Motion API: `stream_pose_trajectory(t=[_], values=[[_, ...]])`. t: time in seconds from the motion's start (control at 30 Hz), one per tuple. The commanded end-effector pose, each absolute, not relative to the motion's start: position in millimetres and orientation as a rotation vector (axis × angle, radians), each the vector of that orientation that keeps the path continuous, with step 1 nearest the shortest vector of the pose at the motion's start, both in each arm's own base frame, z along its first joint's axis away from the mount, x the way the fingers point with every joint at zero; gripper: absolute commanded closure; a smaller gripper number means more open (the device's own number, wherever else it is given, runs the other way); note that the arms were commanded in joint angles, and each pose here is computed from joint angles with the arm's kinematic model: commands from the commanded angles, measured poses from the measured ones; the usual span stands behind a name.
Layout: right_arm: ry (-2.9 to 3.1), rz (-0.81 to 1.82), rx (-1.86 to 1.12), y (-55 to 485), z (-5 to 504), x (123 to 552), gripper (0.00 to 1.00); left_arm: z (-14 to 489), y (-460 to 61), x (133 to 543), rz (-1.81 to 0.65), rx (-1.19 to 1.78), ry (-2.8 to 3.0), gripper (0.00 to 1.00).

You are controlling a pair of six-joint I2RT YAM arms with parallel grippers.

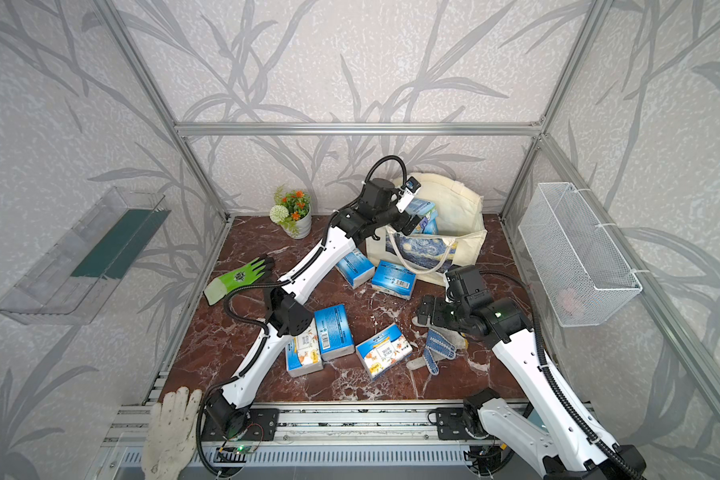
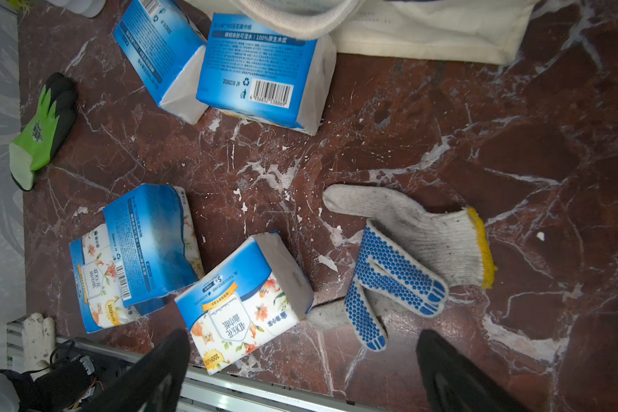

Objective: Put tissues into the canvas bag
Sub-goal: Place the pack of facial tissues in the canvas bag.

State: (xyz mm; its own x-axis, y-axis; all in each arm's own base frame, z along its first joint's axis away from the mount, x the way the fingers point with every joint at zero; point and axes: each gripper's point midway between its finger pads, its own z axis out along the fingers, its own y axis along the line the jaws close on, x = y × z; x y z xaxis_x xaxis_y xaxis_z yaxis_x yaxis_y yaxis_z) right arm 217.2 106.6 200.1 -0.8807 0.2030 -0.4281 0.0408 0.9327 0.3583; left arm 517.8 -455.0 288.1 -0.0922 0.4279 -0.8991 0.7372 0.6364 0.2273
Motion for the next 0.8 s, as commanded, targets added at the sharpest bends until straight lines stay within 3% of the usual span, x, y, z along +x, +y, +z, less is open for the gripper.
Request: stream_pose_trajectory(t=[0.0,0.5,0.77], values=[[2.564,0.434,0.187,99,215,218,0.00,323,-453,500,-0.380,0.959,1.682,0.00],[2.455,0.449,0.189,95,233,221,0.00,364,-446,472,-0.434,0.968,1.656,0.00],[2.445,0.515,0.156,106,230,225,0.00,393,-436,439,-0.402,1.039,1.630,0.00]])
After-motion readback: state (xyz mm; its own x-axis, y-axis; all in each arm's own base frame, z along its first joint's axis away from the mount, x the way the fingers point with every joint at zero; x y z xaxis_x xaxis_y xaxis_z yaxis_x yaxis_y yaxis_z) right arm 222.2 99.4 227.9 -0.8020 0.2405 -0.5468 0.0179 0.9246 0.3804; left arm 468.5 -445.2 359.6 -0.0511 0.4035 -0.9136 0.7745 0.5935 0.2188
